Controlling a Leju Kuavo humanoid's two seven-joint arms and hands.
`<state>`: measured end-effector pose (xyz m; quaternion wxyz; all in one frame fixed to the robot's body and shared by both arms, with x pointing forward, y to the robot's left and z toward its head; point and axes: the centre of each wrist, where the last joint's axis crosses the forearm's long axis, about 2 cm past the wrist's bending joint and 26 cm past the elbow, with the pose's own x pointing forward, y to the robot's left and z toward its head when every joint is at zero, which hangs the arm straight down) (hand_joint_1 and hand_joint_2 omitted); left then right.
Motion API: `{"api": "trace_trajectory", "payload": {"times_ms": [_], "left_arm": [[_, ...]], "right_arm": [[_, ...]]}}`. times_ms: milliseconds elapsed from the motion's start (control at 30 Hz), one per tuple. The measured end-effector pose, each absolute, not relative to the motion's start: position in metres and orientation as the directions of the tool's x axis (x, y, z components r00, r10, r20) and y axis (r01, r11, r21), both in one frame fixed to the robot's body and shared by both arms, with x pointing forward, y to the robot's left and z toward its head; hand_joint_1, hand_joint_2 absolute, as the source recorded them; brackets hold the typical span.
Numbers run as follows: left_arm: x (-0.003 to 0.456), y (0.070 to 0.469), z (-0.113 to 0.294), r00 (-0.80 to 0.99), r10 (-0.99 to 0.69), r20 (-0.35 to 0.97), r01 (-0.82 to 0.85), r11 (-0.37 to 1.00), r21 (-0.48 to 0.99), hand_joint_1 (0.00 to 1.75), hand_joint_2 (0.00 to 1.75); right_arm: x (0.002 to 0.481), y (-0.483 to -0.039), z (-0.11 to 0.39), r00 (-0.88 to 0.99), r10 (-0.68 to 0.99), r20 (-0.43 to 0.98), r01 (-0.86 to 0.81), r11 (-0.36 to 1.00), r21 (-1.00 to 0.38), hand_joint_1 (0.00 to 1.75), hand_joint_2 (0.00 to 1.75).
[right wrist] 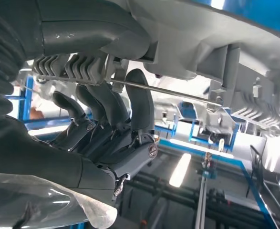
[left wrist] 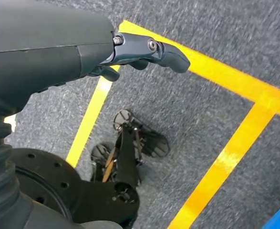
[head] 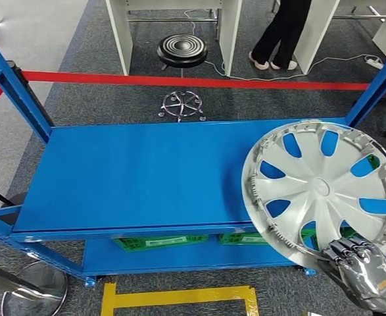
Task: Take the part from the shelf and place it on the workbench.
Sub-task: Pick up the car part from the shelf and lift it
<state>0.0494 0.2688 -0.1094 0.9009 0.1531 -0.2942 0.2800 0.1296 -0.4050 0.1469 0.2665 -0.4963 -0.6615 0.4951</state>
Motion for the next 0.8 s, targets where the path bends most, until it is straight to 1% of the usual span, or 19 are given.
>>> {"api": "trace_trajectory", "payload": {"times_ms": [433,800], "left_arm": [[0.05,0.264,-0.109,0.665,0.416,0.621,-0.59,0.802,0.095,0.0,1.75],[0.052,0.264,-0.109,0.664,0.412,0.624,-0.586,0.805,0.093,0.0,1.75]], "right_arm": [[0.125,-0.388,0.152,-0.394,0.907,-0.151,0.436,0.039,-0.899,1.75,1.75],[0.122,-0.38,0.151,-0.397,0.908,-0.132,0.439,0.061,-0.896,1.75,1.75]]}}
